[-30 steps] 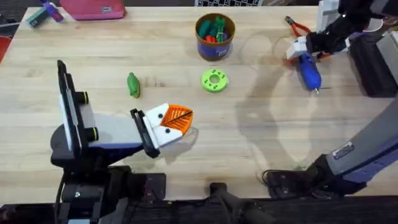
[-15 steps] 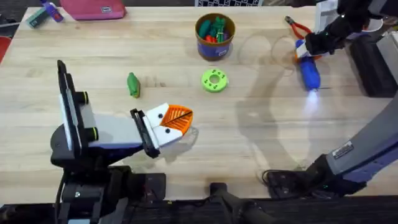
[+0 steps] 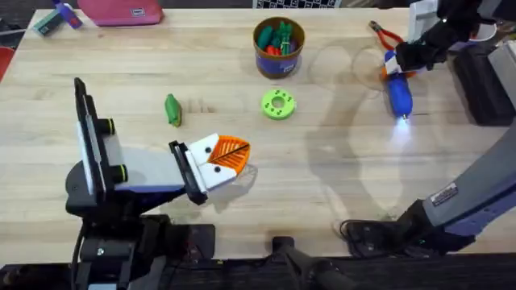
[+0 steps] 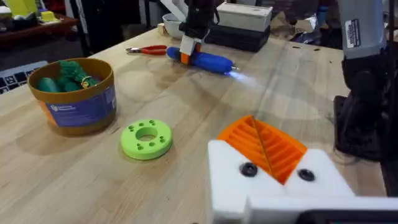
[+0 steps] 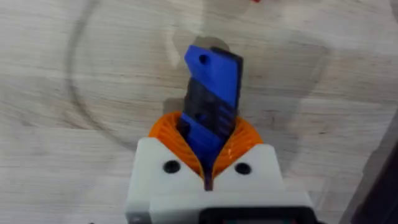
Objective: Pick up the gripper from the table and insert it into the empty holder that is missing its gripper. Then pick up a screw, insert it into the mounting hole, and use the screwdriver to tighten it. Finally, clean up the table by picking up the vegetable and placing it into the bucket.
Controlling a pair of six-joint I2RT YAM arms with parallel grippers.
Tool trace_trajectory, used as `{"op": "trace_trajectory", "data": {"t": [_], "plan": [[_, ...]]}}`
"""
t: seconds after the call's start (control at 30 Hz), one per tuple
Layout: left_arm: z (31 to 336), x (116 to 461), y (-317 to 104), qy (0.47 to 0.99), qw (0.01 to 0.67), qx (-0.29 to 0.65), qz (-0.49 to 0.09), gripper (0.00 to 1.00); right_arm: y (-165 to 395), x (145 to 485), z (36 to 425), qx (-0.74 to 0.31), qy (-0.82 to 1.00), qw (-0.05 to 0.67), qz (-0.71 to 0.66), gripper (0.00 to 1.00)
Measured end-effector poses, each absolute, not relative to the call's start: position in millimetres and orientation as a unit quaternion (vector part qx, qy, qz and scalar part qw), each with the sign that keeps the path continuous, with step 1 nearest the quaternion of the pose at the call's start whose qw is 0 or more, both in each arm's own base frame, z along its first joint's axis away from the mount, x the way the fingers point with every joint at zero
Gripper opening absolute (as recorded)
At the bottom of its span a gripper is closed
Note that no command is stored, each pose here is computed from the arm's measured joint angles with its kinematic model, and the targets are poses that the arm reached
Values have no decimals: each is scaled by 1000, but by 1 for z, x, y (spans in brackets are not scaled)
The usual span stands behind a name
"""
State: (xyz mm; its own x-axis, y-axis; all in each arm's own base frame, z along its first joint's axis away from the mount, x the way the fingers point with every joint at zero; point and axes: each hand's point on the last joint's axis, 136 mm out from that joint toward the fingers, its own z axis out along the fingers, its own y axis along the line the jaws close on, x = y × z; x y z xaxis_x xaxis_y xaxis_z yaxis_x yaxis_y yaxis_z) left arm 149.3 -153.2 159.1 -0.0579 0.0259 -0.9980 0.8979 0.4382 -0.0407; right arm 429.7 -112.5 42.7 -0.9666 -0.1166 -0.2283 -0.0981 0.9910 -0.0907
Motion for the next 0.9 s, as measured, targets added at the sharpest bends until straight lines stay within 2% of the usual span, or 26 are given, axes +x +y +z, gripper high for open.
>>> {"op": "trace_trajectory", "data": {"t": [0.17, 0.3, 0.6, 0.9], "plan": [[159, 149, -153, 621, 577, 372, -378, 20, -99, 434, 53, -66, 989, 128, -40, 24], [159, 149, -153, 621, 577, 372, -378, 20, -79, 440, 87, -71, 983, 166, -43, 24], [159, 149, -153, 621, 577, 372, -378, 20, -19, 438, 205, -86, 948, 303, -42, 24], [159, 149, -153, 621, 577, 372, -378, 20, 31, 406, 334, -75, 878, 472, 24, 24]]}}
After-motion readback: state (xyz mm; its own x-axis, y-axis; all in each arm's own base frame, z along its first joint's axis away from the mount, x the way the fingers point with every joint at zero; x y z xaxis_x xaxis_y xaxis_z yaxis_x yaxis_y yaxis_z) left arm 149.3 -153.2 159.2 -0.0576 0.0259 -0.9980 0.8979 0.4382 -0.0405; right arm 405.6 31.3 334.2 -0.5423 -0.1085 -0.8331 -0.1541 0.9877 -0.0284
